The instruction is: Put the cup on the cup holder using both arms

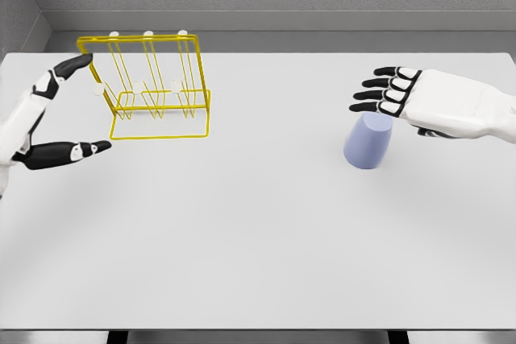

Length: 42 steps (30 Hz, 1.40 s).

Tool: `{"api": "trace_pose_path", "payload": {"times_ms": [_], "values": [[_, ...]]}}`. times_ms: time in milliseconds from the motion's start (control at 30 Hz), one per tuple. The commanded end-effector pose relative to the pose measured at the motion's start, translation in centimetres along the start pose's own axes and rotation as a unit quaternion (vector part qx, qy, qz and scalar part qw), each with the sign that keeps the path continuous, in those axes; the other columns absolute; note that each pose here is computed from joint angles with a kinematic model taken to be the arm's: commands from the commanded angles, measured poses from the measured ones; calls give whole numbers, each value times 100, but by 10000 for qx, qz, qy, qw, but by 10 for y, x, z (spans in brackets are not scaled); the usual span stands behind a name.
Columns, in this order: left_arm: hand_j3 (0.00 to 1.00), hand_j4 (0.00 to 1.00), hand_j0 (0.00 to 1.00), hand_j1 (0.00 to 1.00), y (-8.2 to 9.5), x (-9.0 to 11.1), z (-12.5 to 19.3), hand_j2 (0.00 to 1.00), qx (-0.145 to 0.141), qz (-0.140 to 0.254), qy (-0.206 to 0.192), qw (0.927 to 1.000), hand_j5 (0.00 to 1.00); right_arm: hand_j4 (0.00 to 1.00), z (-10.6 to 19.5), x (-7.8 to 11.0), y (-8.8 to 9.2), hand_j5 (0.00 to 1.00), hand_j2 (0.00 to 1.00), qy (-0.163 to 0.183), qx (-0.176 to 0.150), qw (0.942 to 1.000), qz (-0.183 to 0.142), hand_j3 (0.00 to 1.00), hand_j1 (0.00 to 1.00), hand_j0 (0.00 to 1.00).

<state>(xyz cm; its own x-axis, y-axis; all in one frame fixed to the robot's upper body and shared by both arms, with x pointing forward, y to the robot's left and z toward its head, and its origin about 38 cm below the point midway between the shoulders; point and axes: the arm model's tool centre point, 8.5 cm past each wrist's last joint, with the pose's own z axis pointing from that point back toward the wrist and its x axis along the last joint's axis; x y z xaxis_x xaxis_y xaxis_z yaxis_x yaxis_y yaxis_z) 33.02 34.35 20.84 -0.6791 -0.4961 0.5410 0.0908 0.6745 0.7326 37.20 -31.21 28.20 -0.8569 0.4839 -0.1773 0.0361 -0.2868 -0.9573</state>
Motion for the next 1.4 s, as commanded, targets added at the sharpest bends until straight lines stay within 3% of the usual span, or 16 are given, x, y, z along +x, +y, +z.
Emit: {"api": "trace_pose_path", "payload": {"times_ms": [0,167,200,233,300,367,500,633,867,967,1100,1200,1267,1367], "values": [[100,100,100,100,-2,1,-1,100,0,39,-16,10000,100,100,1,0,-1,100,100,9,-7,10000,-17,100,100,100],[100,100,100,100,-7,-2,5,100,0,121,76,9999,100,100,10,-5,-5,100,100,86,100,9999,84,100,100,100],[100,100,100,100,-8,-3,5,100,5,127,91,9999,100,100,12,-12,-15,100,100,169,121,9995,242,100,100,100],[100,100,100,100,-10,-4,6,100,13,154,117,9998,100,100,13,-22,-21,100,100,290,497,9977,369,100,100,100],[100,100,100,100,-10,-6,7,100,17,172,145,9997,100,100,10,-30,-25,100,100,358,1415,9879,523,100,100,100],[100,100,100,100,-12,-5,7,100,55,210,142,9997,100,100,-2,-33,-30,100,100,337,1644,9842,566,100,100,100],[100,100,100,100,-15,-4,6,100,44,241,108,9996,100,100,-39,-35,-15,100,100,115,1590,9866,339,100,100,100],[100,100,100,100,-61,1,4,100,-303,777,75,9965,100,100,-61,-32,3,100,100,-16,1738,9844,280,100,100,100],[100,100,100,100,-94,1,19,100,-805,1087,227,9905,100,99,-65,-28,10,99,99,-12,1953,9791,573,99,99,99],[100,100,100,100,-120,-1,30,100,-1153,1599,388,9796,100,99,-73,-23,19,99,99,-89,2062,9766,608,99,99,99],[100,100,100,100,-132,5,28,100,-1450,1803,299,9724,100,99,-76,-21,26,99,99,-121,2135,9751,586,99,99,99],[100,100,100,100,-135,8,23,100,-1341,2279,282,9640,100,99,-81,-23,30,99,99,-97,2147,9751,545,99,99,99],[100,100,100,100,-136,9,24,100,-1325,2717,328,9526,100,99,-84,-22,30,99,99,-109,2138,9752,556,99,99,99],[100,100,100,100,-137,7,27,100,-1396,3426,351,9284,100,99,-88,-26,37,99,99,-47,2198,9742,508,99,99,99]]}}
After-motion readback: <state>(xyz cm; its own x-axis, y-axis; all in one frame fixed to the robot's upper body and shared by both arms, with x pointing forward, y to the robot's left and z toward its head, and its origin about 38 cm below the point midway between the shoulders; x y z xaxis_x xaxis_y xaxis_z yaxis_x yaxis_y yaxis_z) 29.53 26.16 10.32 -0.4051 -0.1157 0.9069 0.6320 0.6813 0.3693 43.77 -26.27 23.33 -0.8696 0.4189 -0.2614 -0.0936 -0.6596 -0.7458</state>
